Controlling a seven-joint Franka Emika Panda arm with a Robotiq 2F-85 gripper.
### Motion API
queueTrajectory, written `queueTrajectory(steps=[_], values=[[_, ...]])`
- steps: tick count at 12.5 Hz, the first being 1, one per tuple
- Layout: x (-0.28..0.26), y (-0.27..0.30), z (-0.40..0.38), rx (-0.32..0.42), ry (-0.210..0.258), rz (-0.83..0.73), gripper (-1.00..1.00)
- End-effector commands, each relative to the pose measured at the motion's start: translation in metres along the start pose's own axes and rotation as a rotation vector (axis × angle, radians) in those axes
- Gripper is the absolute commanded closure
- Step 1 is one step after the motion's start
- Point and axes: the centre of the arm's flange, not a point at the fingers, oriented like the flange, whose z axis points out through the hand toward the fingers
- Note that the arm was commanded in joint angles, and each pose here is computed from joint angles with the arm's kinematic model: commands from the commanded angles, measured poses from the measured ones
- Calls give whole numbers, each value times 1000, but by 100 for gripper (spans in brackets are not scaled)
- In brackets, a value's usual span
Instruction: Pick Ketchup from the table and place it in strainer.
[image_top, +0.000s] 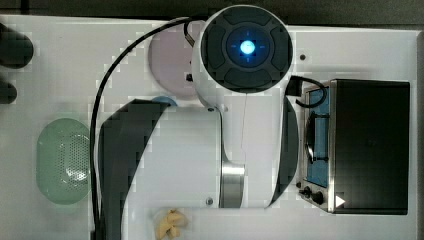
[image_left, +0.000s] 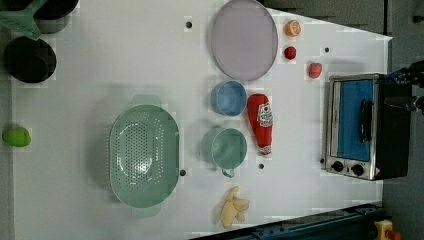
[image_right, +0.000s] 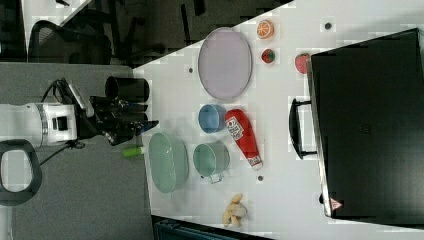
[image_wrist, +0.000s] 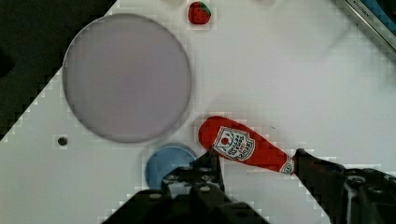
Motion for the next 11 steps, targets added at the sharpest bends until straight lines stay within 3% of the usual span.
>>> queueTrajectory(steps=[1, 3, 7, 11], values=[[-44, 71, -52, -25, -13, 11, -59], [-45, 66, -38, -44, -31, -19, -99], [-51, 46, 27, -127, -123, -158, -100], [-44, 19, 103, -112, -145, -385, -100]])
